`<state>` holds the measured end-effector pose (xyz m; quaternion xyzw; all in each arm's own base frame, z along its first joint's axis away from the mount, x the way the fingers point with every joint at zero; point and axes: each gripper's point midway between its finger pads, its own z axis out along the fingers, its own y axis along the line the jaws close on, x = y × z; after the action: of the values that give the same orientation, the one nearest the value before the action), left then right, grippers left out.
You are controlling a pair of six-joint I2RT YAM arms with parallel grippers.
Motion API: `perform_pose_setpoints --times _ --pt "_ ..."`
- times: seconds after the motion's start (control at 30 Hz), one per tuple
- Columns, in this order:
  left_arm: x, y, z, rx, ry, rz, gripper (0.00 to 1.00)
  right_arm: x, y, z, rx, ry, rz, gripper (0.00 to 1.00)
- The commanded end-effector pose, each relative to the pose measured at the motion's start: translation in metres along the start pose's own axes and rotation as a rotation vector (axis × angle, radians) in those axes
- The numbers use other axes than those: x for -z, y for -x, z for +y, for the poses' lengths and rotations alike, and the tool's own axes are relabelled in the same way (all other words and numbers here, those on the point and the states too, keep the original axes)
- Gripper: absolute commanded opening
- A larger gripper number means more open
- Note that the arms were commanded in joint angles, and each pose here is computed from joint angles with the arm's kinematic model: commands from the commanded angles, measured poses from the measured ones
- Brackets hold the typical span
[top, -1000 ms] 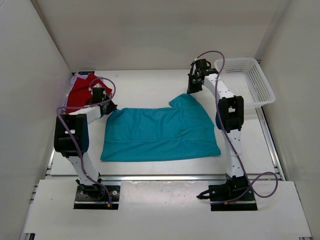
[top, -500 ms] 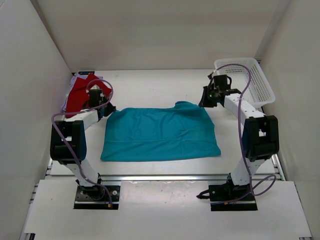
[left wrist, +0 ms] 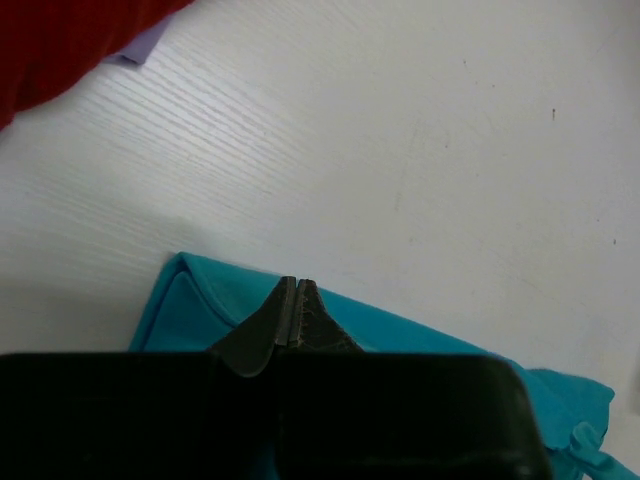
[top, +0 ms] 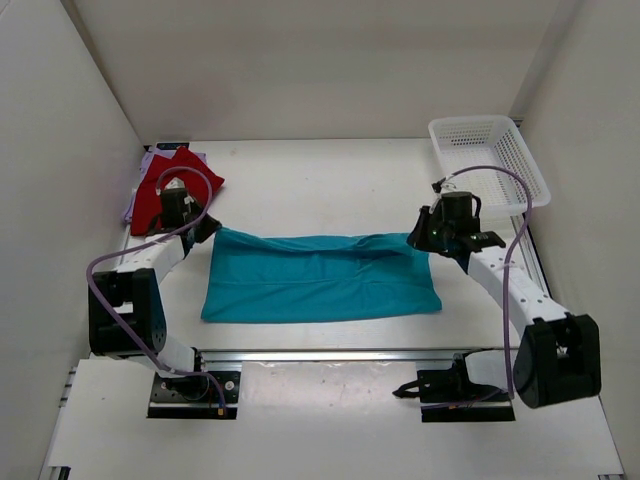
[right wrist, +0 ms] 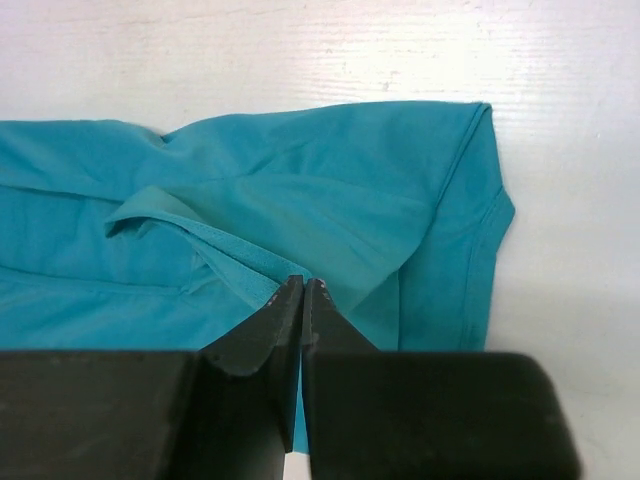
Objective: Fold and stack the t-shirts
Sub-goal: Fold the other side of the tshirt into a rectangle
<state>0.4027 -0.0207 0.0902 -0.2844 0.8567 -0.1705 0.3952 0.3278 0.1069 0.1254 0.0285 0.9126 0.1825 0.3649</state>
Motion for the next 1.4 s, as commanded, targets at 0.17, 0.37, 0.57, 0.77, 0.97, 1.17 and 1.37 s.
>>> perform_pose_setpoints --times 0.17,0.37,0.57,0.77,0.97,1.17,1.37 --pt "0.024 0.015 0.005 -0.034 0.0 -0.033 0.0 0.024 -0.028 -0.014 -0.027 -0.054 -0.041 0.0" --pt "0.022 -0.008 0.023 -0.049 0.04 0.007 0.0 0.031 -0.064 -0.027 -0.13 -0.013 -0.046 0.0" --pt "0.013 -0.026 0.037 0.045 0.038 0.099 0.0 0.035 -0.086 -0.02 -0.146 0.01 -0.023 0.0" --pt "0.024 -0.011 0.035 0.095 0.032 0.022 0.15 0.032 -0.125 -0.015 -0.17 0.041 0.033 0.06" --pt "0.057 0.02 0.051 0.241 0.044 -0.173 0.17 0.04 -0.112 -0.009 -0.137 0.046 -0.04 0.24" --pt "0.084 0.02 0.042 0.257 -0.017 -0.314 0.23 0.036 -0.081 0.016 -0.065 0.102 -0.062 0.05" --pt "0.09 -0.011 0.081 0.263 0.055 -0.328 0.47 0.009 -0.081 0.062 0.056 0.156 -0.004 0.08"
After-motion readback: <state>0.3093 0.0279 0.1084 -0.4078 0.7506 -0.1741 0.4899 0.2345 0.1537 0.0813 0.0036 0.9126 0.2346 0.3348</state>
